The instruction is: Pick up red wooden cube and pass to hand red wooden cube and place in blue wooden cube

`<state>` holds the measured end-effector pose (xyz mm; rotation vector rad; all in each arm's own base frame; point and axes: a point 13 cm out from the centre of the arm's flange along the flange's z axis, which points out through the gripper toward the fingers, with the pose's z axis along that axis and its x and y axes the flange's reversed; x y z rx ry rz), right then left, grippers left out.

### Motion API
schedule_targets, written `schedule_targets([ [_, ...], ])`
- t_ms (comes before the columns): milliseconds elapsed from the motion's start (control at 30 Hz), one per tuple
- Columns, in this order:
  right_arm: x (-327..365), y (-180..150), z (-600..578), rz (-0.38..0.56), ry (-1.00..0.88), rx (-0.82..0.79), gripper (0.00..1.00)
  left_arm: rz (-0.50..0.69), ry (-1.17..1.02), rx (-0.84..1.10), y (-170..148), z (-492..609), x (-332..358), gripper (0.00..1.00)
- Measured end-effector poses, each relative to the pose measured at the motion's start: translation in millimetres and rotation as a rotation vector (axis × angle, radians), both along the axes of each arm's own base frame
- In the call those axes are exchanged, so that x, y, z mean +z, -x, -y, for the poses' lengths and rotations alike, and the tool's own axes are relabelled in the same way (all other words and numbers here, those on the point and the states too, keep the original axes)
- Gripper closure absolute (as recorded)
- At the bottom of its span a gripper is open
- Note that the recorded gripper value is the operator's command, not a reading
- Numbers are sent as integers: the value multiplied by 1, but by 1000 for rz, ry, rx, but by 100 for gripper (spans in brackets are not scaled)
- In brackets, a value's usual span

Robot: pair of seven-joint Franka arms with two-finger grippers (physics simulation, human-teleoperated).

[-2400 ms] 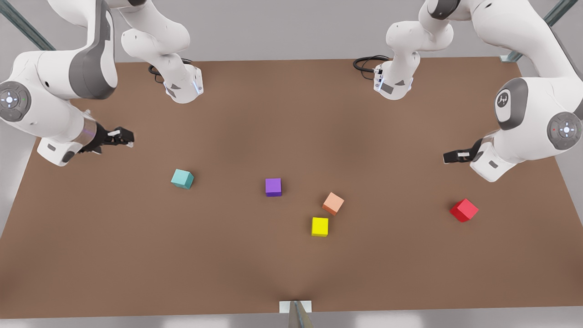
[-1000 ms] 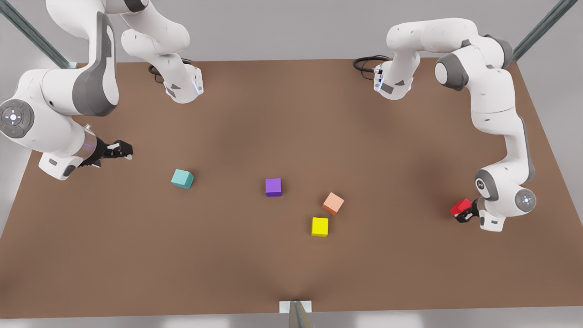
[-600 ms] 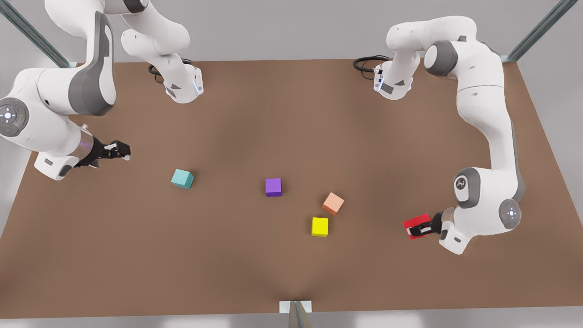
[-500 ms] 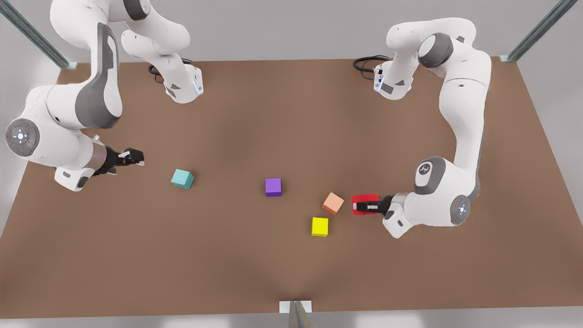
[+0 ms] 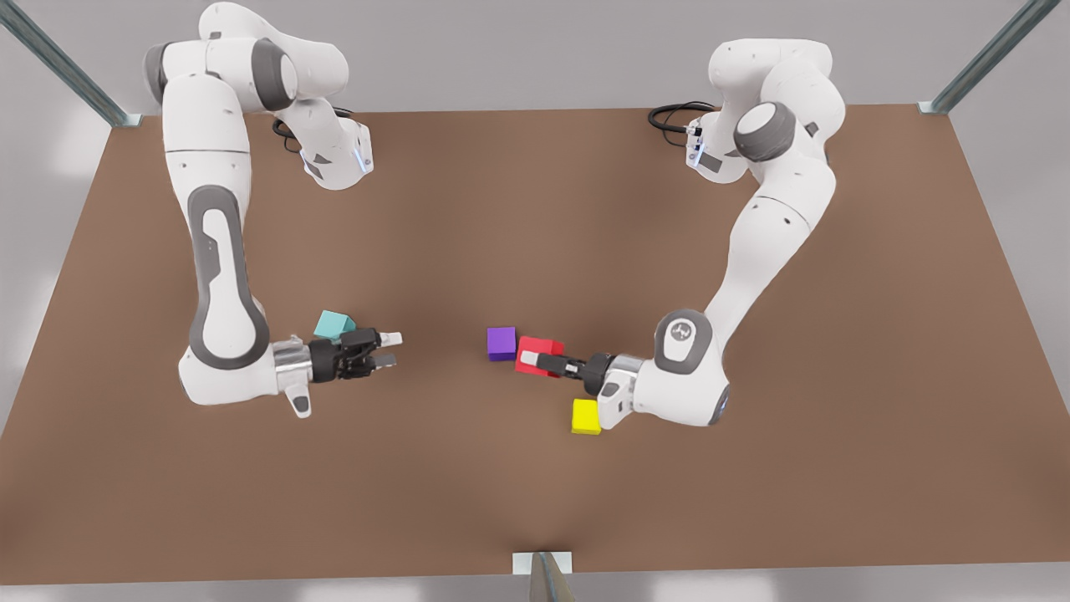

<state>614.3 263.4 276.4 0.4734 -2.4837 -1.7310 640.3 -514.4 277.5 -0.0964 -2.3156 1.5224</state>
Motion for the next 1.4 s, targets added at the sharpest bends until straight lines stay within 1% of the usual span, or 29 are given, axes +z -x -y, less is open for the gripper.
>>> schedule_targets([
  [100, -3, -11, -30, 198, -84, -58, 0, 18, 67, 43, -9, 11, -4, 49],
  [200, 0, -32, -32, 416, -114, -91, 0, 49, 106, 77, -17, 17, -9, 49],
  [267, 2, -41, -34, 543, -132, -96, 0, 77, 120, 91, -23, 17, -11, 49],
  [333, 1, -44, -45, 645, -160, -90, 0, 102, 132, 98, -26, 17, -11, 49],
  [533, -15, -41, -78, 873, -213, -43, 0, 158, 163, 106, -31, 18, -10, 49],
  [600, -20, -38, -89, 930, -231, -25, 0, 176, 169, 102, -30, 21, -10, 49],
  [767, -37, -29, -123, 1032, -286, 2, 0, 211, 181, 92, -28, 26, -10, 49],
  [1033, -31, -31, -151, 1188, -333, 22, 0, 251, 189, 86, -26, 34, -15, 49],
  [1400, -24, -30, -166, 1312, -348, 49, 0, 290, 194, 90, -14, 63, -17, 49],
])
